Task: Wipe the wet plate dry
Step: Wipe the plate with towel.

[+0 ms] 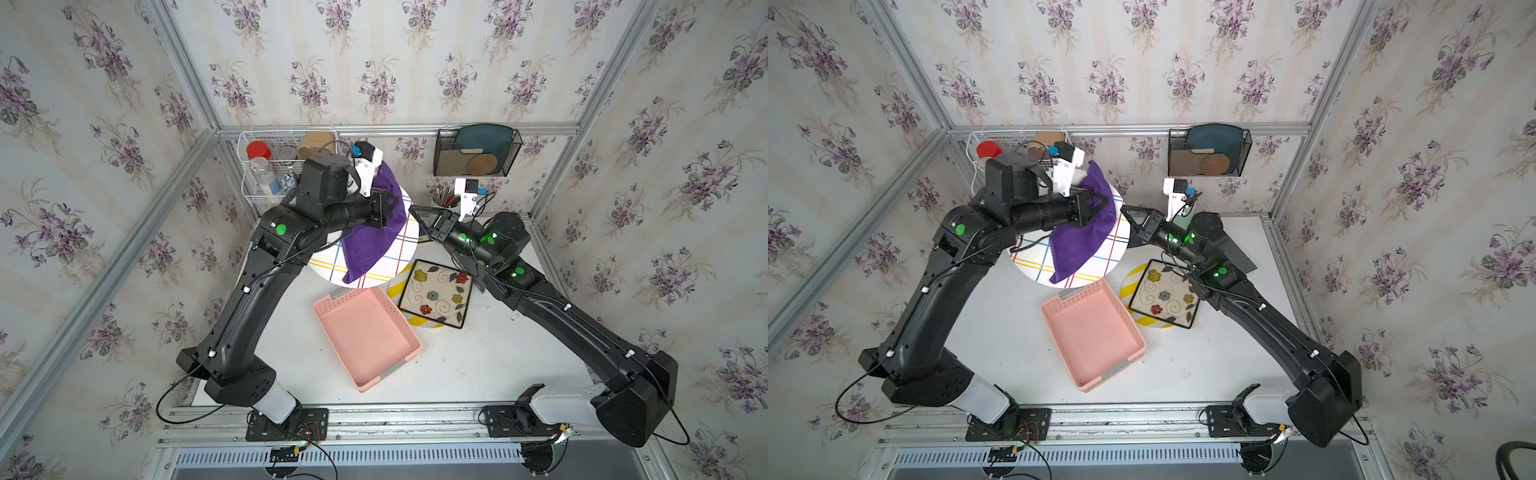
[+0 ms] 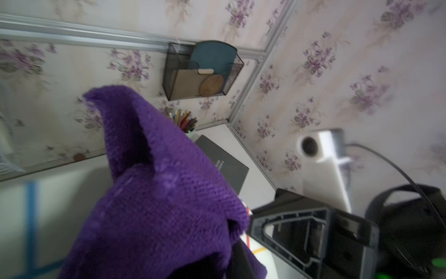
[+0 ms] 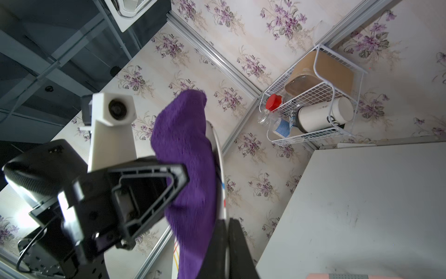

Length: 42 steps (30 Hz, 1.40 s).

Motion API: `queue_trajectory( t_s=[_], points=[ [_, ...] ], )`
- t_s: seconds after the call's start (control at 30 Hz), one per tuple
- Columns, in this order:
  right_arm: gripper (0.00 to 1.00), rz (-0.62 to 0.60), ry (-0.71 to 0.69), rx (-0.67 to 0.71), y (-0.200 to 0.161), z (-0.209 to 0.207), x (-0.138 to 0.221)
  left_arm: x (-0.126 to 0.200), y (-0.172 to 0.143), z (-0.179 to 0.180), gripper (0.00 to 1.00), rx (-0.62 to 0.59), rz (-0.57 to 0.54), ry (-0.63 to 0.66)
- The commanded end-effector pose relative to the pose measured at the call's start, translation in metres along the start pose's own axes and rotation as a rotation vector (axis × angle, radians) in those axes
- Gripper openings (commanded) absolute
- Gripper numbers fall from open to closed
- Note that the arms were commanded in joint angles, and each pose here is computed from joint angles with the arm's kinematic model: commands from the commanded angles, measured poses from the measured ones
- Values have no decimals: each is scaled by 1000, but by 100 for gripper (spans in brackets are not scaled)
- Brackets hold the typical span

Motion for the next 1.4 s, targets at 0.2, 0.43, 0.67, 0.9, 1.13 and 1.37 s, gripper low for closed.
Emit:
queue_trajectory(
  t_s=[0.2,0.43,0.67,0.9,1.13,1.37],
  points=[
    [0,-46,66,46,10,22,4,-10,-19,-65,0,-35,7,-476],
    [0,-70,82,44,21,26,-2,-12,-14,-83,0,-101,34,-432],
    [0,-176,82,41,57,22,22,33,10,-24,0,-48,-76,-144],
    [0,-83,90,50,41,24,15,19,-15,-46,0,-14,47,-351],
    [0,-170,72,55,65,26,26,55,52,-44,0,23,-219,-385],
    [0,-308,172,6,115,37,80,133,93,22,0,311,-534,-299]
  ],
)
Point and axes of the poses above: each gripper's point midway between its finger pads, its own x axis back along the fingers, its own z axis along the line the jaws close on, y = z × x, the point moved 4 cm from there along x, back along the fingers, and after that the axes turned 13 degrees about -x, right-handed, at the moved point
